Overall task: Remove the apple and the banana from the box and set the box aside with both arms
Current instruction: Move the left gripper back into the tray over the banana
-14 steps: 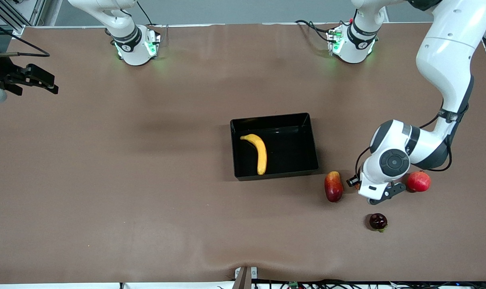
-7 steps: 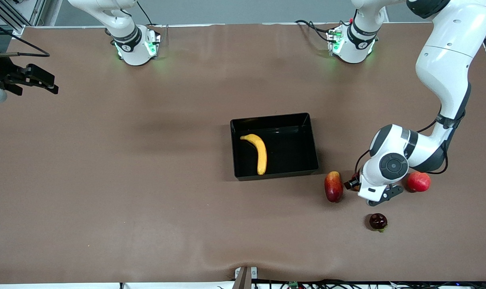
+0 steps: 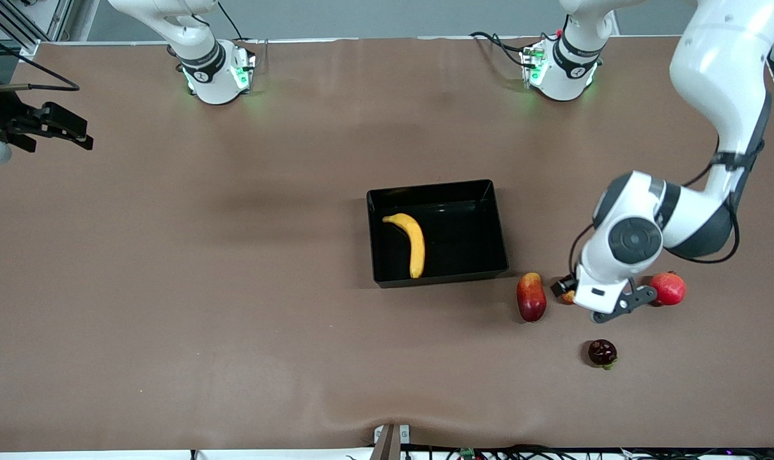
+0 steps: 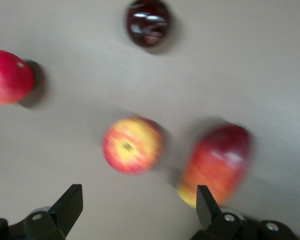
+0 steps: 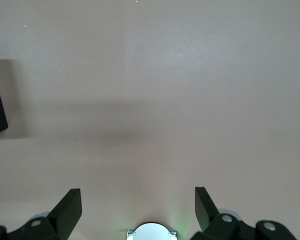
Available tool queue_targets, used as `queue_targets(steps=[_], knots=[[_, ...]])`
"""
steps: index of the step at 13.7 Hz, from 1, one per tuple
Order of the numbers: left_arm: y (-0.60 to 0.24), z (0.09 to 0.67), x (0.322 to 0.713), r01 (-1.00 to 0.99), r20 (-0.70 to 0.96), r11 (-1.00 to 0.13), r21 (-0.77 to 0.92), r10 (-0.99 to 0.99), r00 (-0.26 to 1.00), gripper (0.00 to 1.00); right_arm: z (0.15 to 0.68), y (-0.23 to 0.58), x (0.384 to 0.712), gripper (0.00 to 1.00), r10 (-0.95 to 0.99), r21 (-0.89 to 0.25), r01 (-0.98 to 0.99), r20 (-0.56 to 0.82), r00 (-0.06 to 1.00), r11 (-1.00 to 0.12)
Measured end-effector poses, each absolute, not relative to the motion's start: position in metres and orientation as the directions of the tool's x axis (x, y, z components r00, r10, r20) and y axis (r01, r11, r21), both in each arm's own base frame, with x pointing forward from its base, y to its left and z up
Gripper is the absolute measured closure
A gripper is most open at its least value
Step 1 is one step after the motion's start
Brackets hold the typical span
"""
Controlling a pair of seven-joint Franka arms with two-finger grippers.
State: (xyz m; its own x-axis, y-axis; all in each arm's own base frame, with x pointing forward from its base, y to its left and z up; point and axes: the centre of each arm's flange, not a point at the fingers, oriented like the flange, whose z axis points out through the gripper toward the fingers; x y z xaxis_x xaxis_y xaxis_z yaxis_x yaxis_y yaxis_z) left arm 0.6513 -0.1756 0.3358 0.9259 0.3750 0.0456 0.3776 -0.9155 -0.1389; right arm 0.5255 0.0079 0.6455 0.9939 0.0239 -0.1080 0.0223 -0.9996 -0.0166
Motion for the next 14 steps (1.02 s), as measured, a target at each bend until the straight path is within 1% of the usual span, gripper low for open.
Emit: queue_targets(steps=[3, 6, 9, 14], knots=[[-0.248, 0.368, 0.63, 0.316, 0.041, -0.947, -0.059, 0.314, 0.948, 0.0, 0.645, 0.008, 0.526, 0.0, 0.024, -0.017, 0.022, -0.108, 0.994, -1.0], [-0.335, 0.374, 0.604, 0.248, 0.036, -0.969, -0.014, 0.247, 0.968, 0.0, 0.645, 0.008, 0.526, 0.0, 0.024, -0.017, 0.022, -0.109, 0.994, -1.0], [-0.409, 0.349, 0.577, 0.248, -0.006, -0.969, 0.012, 0.248, 0.969, 0.0, 0.645, 0.008, 0.526, 0.0, 0.024, -0.017, 0.022, -0.109, 0.994, -1.0], [-0.45, 0.294, 0.554, 0.265, -0.056, -0.964, -0.031, 0.266, 0.962, 0.0, 0.645, 0.008, 0.526, 0.0, 0.024, -0.017, 0.022, -0.11, 0.994, -1.0]])
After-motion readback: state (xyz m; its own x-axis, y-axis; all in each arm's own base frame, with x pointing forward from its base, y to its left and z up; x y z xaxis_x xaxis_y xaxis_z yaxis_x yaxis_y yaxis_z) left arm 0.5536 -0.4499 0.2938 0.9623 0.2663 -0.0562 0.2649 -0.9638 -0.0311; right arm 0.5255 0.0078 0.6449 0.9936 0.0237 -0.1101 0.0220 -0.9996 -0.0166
